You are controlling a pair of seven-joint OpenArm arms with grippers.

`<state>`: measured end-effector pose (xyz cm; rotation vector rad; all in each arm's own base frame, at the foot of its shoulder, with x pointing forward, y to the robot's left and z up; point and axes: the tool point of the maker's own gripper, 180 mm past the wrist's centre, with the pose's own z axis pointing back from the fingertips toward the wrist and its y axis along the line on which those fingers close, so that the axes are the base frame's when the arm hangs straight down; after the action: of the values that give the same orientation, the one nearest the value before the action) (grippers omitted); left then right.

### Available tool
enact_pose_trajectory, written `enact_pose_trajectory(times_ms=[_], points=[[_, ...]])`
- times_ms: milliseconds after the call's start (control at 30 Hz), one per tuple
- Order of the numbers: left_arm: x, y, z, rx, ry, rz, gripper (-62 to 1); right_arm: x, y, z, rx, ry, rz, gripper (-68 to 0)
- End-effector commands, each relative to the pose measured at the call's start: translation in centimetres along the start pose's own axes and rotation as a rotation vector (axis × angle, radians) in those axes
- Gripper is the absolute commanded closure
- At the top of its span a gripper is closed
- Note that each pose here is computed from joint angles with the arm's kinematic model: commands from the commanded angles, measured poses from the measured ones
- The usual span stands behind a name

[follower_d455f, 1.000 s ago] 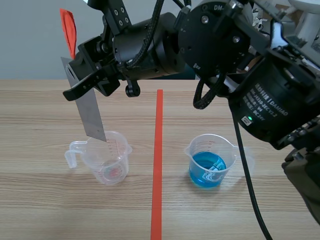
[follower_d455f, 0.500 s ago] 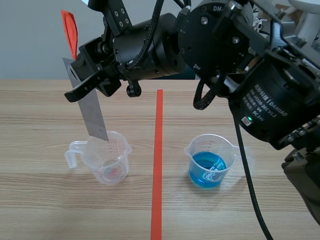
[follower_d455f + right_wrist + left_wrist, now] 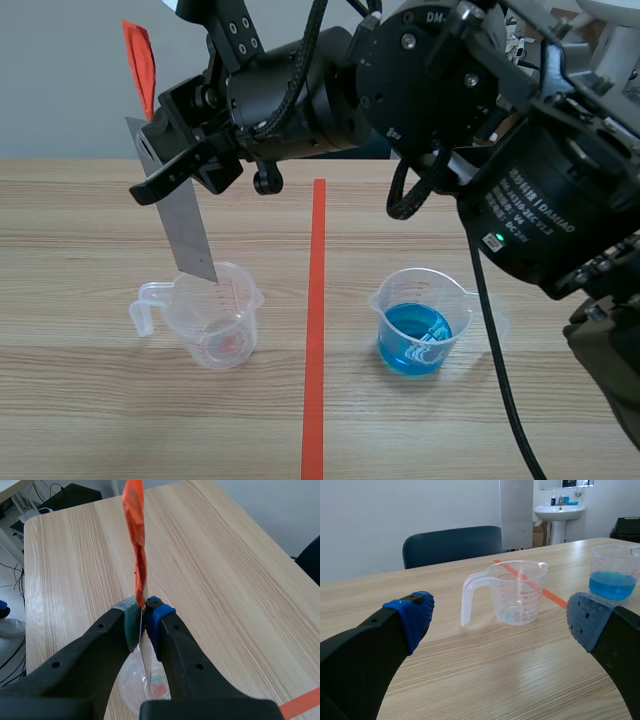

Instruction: Do the redox reaction experiment. move the plate over the left beaker

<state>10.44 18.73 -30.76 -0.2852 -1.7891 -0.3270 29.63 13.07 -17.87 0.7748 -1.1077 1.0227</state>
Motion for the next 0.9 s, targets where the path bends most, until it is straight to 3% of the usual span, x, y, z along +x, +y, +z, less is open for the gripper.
enact_pose_trajectory(times_ms=[0, 400, 533, 867], points=[[1.2, 0.3, -0.1, 0.009, -0.059, -0.007, -55.9, 1.4, 0.1, 0.1, 0.005, -0.036, 0.022, -0.6], [2.2, 1.0, -0.6, 0.04, -0.105, -0.013, -55.9, 1.2, 0.1, 0.1, 0.005, -0.027, 0.022, -0.7], [2.4, 1.0, -0.9, 0.036, -0.117, 0.029, -55.9, 1.2, 0.1, 0.1, 0.005, -0.024, 0.022, -0.6], [2.5, 0.8, -1.0, 0.024, -0.119, 0.029, -55.9, 1.0, 0.1, 0.1, 0.004, -0.016, 0.022, -0.7]])
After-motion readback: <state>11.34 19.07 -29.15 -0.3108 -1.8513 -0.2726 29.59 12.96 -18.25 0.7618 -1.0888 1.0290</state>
